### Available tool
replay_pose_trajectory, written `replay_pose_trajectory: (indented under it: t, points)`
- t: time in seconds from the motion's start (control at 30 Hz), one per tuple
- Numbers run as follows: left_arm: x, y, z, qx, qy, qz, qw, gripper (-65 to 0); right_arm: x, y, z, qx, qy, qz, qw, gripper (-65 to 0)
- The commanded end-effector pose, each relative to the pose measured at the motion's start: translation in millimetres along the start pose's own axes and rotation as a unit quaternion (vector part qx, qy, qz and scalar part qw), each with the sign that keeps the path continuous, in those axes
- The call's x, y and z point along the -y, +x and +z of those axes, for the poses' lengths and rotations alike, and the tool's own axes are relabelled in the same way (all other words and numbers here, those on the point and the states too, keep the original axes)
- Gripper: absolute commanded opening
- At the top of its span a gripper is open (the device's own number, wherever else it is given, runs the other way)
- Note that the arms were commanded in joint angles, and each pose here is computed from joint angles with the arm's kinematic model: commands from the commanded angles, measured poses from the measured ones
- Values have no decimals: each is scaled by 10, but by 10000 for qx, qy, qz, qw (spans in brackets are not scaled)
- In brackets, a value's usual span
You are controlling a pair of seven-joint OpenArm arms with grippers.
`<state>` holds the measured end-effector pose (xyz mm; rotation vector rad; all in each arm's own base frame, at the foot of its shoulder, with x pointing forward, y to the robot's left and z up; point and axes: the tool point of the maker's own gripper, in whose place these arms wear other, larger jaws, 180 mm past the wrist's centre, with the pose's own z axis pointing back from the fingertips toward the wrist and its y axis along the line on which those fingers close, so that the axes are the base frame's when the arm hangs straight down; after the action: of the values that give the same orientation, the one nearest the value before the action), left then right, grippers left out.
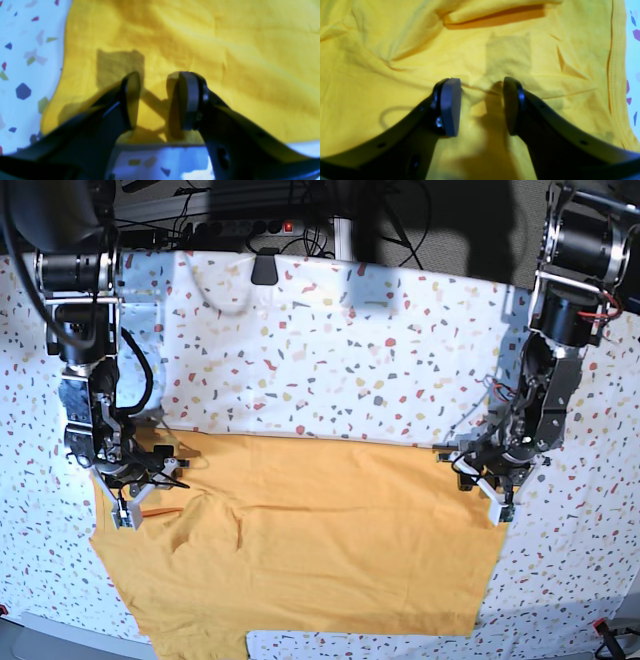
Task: Fold the T-shirt properly
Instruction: 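Grasp the folded edge of the shirt with both grippers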
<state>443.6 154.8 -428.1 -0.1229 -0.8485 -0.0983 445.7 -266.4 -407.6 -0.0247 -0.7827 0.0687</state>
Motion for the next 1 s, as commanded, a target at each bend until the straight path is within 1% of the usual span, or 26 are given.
replay_pose_trajectory:
  t: [0.0, 0.17, 0.27, 0.33, 0.5, 0.7, 0.83, 0.97]
  points:
    - [-71, -37, 13, -125, 85, -2, 9999, -399, 52, 177, 35, 151, 0, 70, 9999, -368]
    - [-60, -318, 34, -370, 85, -5, 9993, -406, 35, 40, 26, 34, 19, 70, 10000, -368]
    - [-26, -475, 64, -519, 52, -2, 9986, -449, 12, -137, 35, -121, 39, 106, 9999, -368]
    - [21, -529, 98, -603, 2, -26, 9982, -461, -28, -211, 64, -131, 66, 167, 9998, -368]
    - [152, -482, 176, -543, -141, -110, 9984, -461, -148, -356, 165, -127, 167, 318, 9993, -368]
    - [128, -741, 229, -879, -122, -118, 9960, -461, -206, -685, 221, -386, 218, 385, 9983, -368]
    - [18, -928, 284, -1067, 25, -329, 9937, -461, -217, -884, 239, -561, 228, 399, 9974, -368]
    - [-45, -1104, 353, -1320, 73, -366, 9906, -461, -221, -1004, 258, -764, 233, 408, 9960, -368]
